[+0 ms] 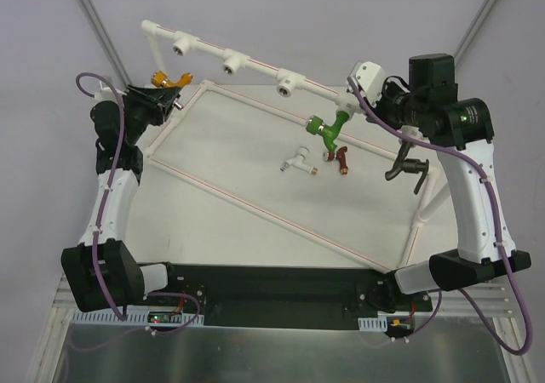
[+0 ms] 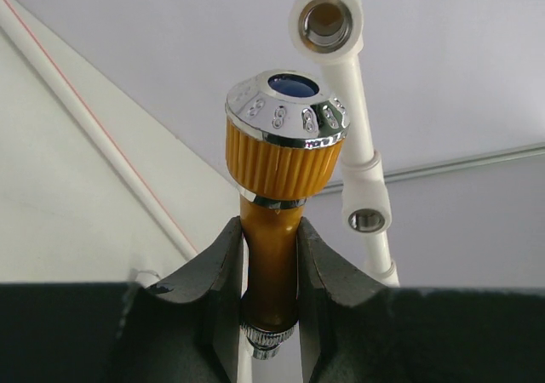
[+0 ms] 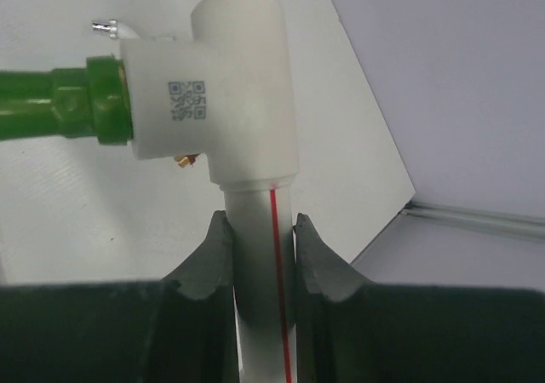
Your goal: Install the water faucets
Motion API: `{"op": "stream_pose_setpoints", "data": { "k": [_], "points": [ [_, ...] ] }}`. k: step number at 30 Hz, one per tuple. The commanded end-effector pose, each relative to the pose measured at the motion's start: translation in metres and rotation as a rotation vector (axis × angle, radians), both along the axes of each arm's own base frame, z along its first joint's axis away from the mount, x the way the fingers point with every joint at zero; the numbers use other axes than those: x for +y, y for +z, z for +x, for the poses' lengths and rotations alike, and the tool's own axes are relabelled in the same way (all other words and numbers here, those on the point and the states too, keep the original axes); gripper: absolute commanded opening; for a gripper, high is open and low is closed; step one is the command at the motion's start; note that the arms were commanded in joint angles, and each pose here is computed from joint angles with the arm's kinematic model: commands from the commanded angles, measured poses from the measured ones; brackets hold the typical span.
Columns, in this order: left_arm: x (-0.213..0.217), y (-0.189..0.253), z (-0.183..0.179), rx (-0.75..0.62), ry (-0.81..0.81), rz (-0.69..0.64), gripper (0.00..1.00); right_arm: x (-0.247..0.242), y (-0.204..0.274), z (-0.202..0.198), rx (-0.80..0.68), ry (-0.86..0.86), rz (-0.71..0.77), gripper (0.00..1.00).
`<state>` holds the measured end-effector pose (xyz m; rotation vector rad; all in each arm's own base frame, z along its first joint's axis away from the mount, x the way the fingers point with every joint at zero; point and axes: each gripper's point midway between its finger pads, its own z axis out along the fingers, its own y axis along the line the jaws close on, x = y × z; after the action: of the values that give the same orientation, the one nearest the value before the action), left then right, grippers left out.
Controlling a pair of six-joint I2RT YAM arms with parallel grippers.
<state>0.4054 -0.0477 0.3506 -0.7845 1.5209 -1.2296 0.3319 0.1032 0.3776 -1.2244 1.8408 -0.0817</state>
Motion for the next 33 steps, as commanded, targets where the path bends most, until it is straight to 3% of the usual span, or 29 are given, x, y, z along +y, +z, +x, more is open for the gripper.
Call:
{"op": "stream_pose_setpoints", "data": {
  "k": [1, 14, 33],
  "points": [
    [0.005, 0.065, 0.002, -0.204, -0.005, -0.058, 0.00, -0.004, -0.009, -0.011, 0.045, -0.088, 0.054, 0.02],
    [0.030, 0.082, 0.003, -0.340, 0.017, -0.212, 0.00, -0.007, -0.007, -0.015, 0.012, -0.093, 0.065, 0.02],
    [0.032, 0.076, 0.018, -0.289, 0.005, -0.206, 0.00, -0.003, -0.008, -0.018, 0.012, -0.074, 0.081, 0.02]
  ]
}}
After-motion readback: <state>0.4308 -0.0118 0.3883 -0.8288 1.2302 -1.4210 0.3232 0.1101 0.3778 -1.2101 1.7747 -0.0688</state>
